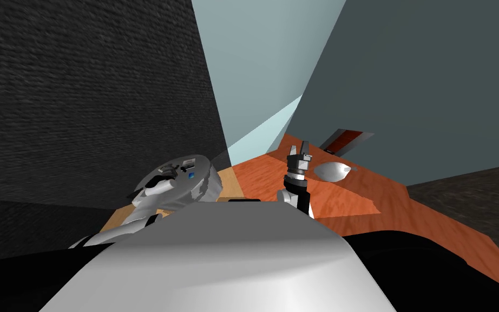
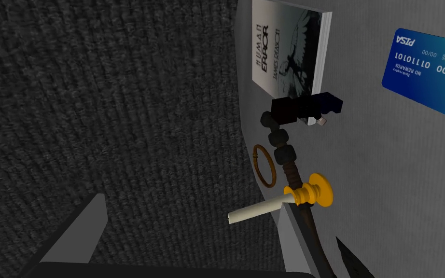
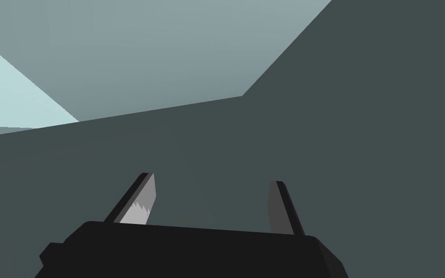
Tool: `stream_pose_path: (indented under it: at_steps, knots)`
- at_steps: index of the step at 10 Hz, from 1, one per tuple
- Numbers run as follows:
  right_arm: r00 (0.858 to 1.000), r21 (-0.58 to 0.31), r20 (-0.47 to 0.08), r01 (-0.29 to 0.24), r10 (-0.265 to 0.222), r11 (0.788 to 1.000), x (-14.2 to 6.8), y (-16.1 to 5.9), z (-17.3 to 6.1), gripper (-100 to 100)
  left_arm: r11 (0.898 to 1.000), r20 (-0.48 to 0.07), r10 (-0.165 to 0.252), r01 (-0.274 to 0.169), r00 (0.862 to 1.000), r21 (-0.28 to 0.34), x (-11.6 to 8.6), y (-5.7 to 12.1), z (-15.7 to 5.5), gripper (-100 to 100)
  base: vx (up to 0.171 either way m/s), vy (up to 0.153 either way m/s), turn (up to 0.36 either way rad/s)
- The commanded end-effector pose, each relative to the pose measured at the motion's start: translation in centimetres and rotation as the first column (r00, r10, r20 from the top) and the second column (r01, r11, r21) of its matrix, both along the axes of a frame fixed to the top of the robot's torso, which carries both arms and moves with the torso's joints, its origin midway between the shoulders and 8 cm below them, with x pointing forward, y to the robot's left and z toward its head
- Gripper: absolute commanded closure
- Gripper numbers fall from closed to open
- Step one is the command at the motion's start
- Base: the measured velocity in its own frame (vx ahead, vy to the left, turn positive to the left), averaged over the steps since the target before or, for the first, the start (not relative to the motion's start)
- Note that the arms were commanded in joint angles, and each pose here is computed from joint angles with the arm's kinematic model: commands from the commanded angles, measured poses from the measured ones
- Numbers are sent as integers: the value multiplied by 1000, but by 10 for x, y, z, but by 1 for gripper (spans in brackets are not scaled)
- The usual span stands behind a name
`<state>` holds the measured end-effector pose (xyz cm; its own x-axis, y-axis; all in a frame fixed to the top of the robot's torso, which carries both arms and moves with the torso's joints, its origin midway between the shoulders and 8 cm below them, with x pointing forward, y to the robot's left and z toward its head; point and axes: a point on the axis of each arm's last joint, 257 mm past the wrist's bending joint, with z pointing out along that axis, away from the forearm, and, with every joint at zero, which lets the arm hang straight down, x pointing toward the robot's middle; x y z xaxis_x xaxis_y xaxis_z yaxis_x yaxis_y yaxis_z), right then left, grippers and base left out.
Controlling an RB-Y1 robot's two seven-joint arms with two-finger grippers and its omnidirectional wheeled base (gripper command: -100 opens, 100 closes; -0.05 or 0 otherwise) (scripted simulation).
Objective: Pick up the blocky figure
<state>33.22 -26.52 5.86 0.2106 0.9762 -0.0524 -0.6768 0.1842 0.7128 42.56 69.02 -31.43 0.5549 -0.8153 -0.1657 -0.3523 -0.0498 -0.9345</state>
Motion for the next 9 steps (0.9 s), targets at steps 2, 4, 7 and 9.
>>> stream_pose_path:
  at_steps: [2,4,7,9]
  knots:
    - [1000,0,0,0,0,1000,0,0,0,0,999,-42,34,-35,999,-32,-10,12,-14,-100,74,0,-55]
    - [1000,0,0,0,0,1000,0,0,0,0,997,-71,55,-59,996,-55,-16,20,-23,-100,73,19,-42]
    - [1000,0,0,0,0,1000,0,0,0,0,993,-106,78,-87,991,-81,-26,26,-36,-100,67,10,-22]
    - [1000,0,0,0,0,1000,0,0,0,0,988,-137,96,-111,986,-105,-35,31,-47,-100,49,21,-31]
